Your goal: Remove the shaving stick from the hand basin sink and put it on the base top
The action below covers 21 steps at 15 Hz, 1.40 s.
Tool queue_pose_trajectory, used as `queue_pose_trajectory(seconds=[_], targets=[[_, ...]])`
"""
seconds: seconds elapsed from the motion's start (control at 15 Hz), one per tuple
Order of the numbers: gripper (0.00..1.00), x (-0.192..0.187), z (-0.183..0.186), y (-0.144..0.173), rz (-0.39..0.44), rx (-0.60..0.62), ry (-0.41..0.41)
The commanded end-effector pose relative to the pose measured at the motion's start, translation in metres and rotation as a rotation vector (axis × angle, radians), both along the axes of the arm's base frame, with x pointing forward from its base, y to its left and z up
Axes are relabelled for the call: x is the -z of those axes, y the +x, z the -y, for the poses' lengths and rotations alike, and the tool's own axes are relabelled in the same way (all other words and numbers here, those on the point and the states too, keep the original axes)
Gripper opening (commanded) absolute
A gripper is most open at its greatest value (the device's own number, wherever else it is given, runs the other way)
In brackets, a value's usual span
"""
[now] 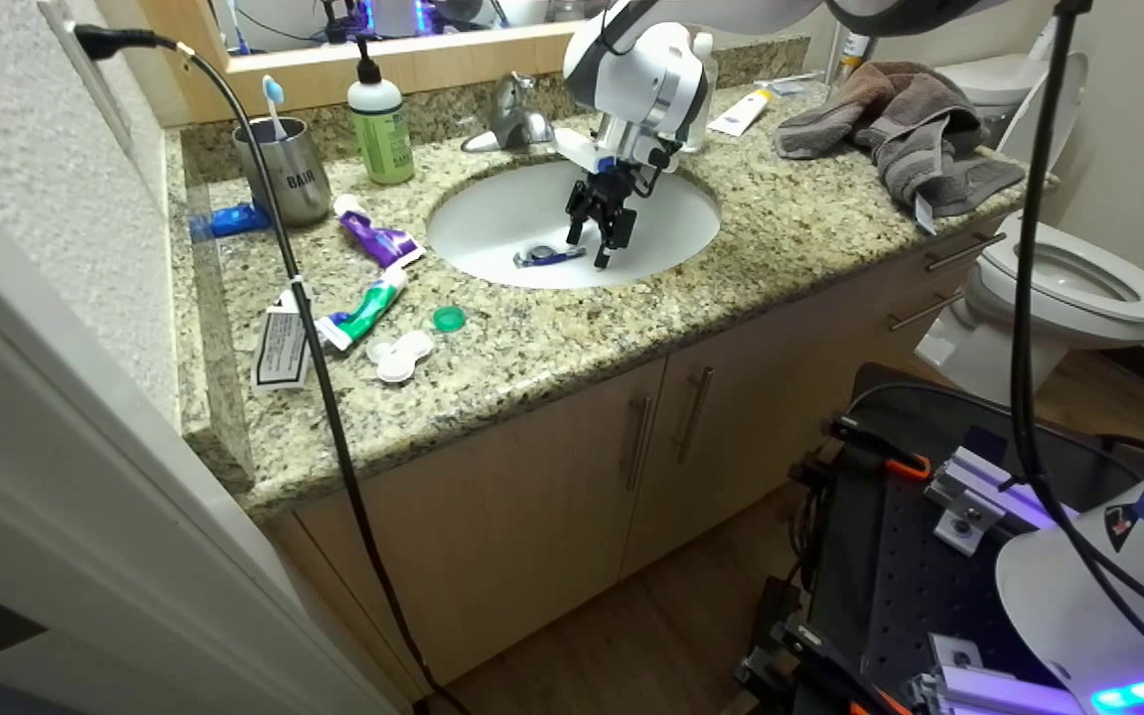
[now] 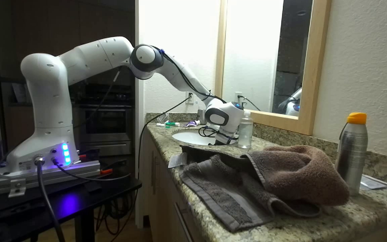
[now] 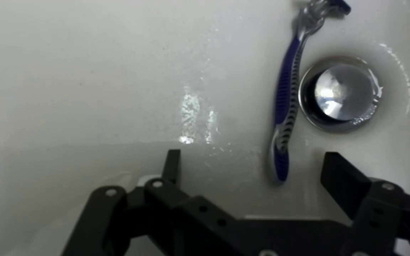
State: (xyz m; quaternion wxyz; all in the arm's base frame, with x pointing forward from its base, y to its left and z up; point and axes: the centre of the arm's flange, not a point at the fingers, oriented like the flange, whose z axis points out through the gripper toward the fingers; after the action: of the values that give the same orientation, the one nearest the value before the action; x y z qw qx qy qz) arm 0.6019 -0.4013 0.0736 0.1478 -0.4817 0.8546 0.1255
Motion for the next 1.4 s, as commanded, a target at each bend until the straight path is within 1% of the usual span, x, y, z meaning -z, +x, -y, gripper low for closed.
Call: queue_pose_trajectory(seconds=[0.0,0.07,0.13,0.2,0.4,0.47,0.6,0.73,0.87,1.0,1.07,1.13,1.33], targets=[[1.00,0.000,0.027,0.013,0.044,0.007,0.033],[1.00,-0.003,0.031,0.016,0.047,0.009,0.035],[1.00,-0.006,0.014,0.003,0.023,0.009,0.003],[1.00,-0.008,0.017,0.002,0.026,0.011,0.001],[1.00,-0.007,0.014,0.004,0.025,0.009,0.001],[1.00,-0.007,0.014,0.005,0.014,0.005,0.014],[1.00,-0.004,0.021,0.007,0.005,0.010,0.018],[1.00,0.001,0.028,0.009,-0.023,0.022,0.034],[1.00,0.007,0.033,0.010,-0.071,0.023,0.068],[1.00,0.013,0.033,0.008,-0.124,0.002,0.069],[1.00,0.010,0.033,0.005,-0.136,-0.019,0.065],[1.00,0.001,0.016,-0.003,-0.095,0.001,0.057],[1.00,0.000,0.018,-0.003,-0.108,-0.014,0.058]])
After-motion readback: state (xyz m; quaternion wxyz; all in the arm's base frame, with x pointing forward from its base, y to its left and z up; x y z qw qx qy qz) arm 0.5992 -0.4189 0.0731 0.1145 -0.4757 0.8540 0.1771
